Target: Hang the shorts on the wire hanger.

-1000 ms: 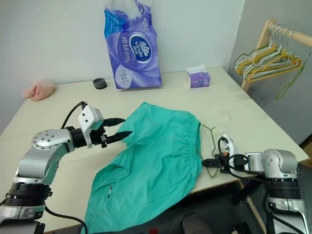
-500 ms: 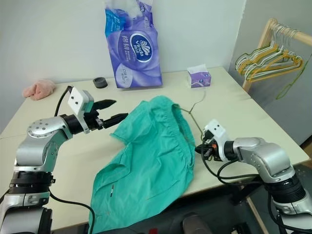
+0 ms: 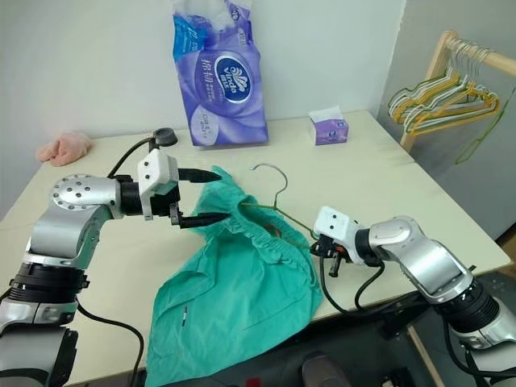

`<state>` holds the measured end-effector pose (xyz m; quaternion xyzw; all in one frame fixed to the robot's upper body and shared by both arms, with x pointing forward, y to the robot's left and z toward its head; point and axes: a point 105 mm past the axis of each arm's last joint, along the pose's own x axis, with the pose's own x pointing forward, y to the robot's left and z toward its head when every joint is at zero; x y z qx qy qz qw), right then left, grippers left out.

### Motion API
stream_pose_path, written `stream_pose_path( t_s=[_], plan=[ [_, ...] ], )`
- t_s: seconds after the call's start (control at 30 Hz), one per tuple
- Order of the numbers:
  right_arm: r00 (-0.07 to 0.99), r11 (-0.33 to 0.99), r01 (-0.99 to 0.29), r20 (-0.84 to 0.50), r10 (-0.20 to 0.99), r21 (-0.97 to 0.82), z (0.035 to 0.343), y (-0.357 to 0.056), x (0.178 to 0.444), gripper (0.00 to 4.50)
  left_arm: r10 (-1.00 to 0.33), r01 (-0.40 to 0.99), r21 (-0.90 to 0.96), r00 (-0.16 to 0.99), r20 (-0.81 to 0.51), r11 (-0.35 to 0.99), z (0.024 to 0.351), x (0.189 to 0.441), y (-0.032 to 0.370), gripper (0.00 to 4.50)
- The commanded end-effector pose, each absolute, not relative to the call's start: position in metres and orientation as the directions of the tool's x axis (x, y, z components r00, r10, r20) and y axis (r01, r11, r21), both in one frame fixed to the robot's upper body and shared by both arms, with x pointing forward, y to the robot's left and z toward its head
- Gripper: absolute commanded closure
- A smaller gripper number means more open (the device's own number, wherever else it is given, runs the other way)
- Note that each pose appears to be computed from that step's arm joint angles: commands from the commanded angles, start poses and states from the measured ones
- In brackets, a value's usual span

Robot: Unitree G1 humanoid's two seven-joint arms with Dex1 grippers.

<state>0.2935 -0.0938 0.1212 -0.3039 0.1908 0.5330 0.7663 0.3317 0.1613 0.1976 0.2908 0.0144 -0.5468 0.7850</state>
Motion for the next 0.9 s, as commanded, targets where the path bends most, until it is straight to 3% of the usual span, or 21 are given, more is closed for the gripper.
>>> stream_pose_path(
  t_s=[0.03,0.17,0.33,0.47,0.83,0.9],
  plan=[
    [0.370,0.151,-0.908,-0.579,0.726,-0.390,0.144,-0.083,0.292,4.50,-0.836,0.881,0.461,0.333,-0.436,0.110,0.189,0.325,0.160,0.02],
    [0.370,0.112,-0.893,-0.570,0.733,-0.435,0.151,-0.082,0.293,4.50,-0.806,0.905,0.426,0.268,-0.528,0.022,0.170,0.315,0.166,0.02],
    [0.356,0.081,-0.887,-0.562,0.747,-0.454,0.160,-0.080,0.294,4.50,-0.799,0.910,0.413,0.270,-0.537,0.029,0.164,0.317,0.170,0.02],
    [0.343,0.062,-0.885,-0.553,0.759,-0.462,0.164,-0.077,0.293,4.50,-0.803,0.921,0.387,0.265,-0.533,0.048,0.161,0.318,0.171,0.90],
    [0.289,0.001,-0.879,-0.532,0.796,-0.477,0.169,-0.069,0.284,4.50,-0.807,0.930,0.363,0.254,-0.533,0.053,0.153,0.312,0.169,4.43],
    [0.239,-0.067,-0.880,-0.561,0.792,-0.469,0.165,-0.070,0.277,4.50,-0.805,0.931,0.361,0.254,-0.535,0.054,0.152,0.312,0.169,4.49]
  ],
)
